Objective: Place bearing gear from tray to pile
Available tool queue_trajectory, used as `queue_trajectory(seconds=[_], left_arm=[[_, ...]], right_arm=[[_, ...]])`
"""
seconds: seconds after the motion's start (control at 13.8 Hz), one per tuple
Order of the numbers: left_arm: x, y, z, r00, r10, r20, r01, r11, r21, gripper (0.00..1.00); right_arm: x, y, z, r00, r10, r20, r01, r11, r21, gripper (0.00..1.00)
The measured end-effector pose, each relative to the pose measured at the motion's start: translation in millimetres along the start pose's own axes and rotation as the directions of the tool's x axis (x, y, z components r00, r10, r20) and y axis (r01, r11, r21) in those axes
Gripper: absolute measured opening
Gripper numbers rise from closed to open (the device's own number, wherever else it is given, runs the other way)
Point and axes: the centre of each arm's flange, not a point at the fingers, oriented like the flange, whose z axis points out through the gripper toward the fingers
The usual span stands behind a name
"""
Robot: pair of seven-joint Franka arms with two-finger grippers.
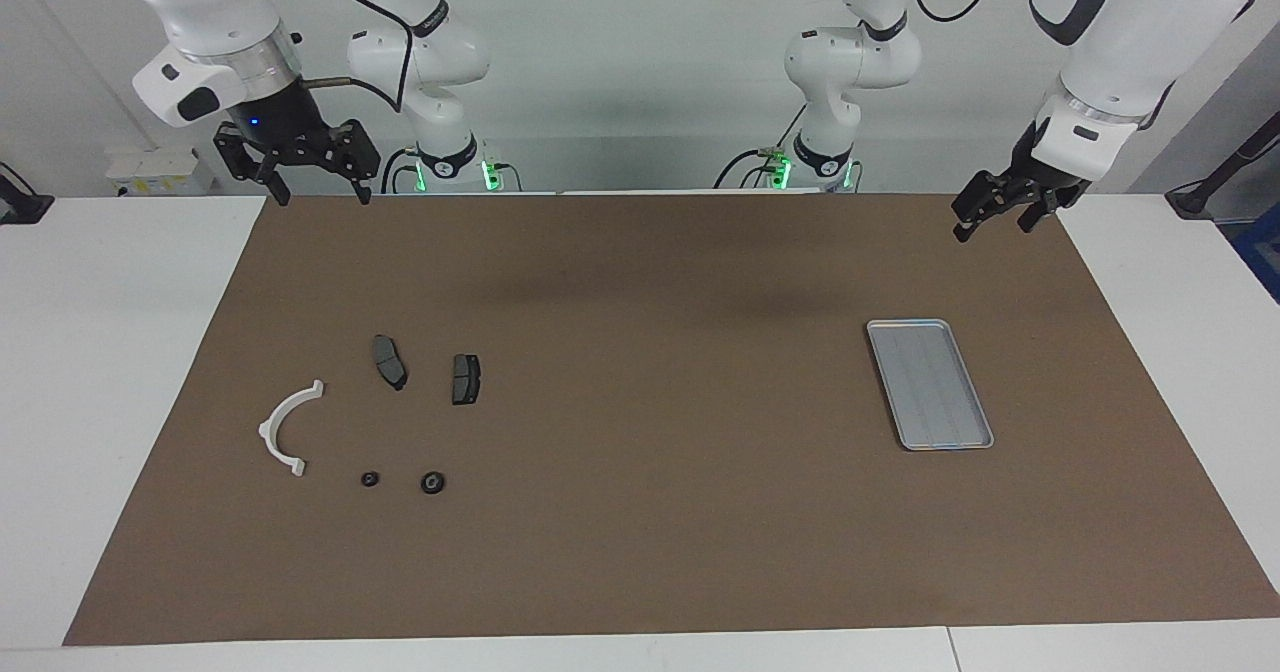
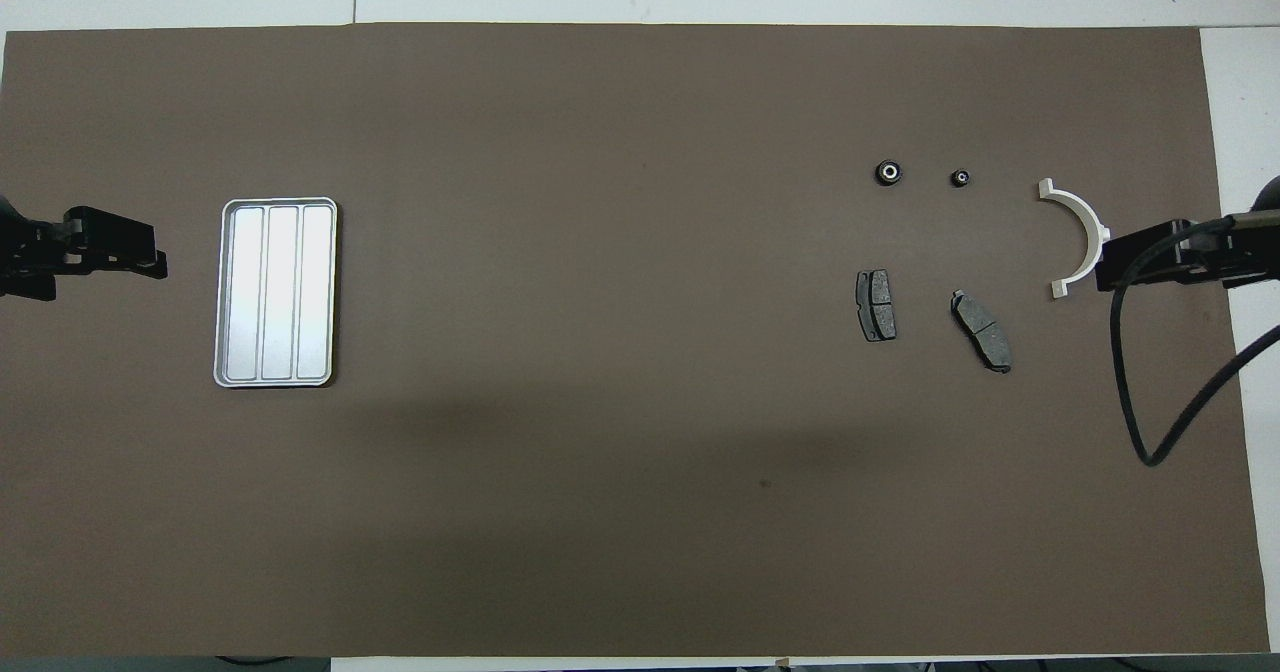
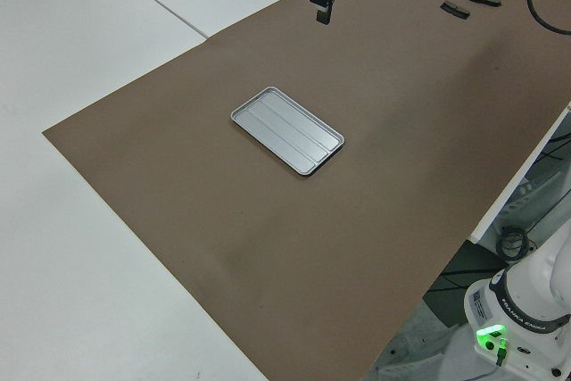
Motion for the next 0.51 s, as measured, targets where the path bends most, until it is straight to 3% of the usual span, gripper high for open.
queue_trajectory(seconds=[0.51], left_arm=[[0, 0, 0, 1.000, 0.000, 0.000, 0.000, 1.000, 0.000, 1.00]], right_arm=[[0, 0, 25, 1.000, -0.002, 0.021, 0.002, 1.000, -0.005, 1.00]])
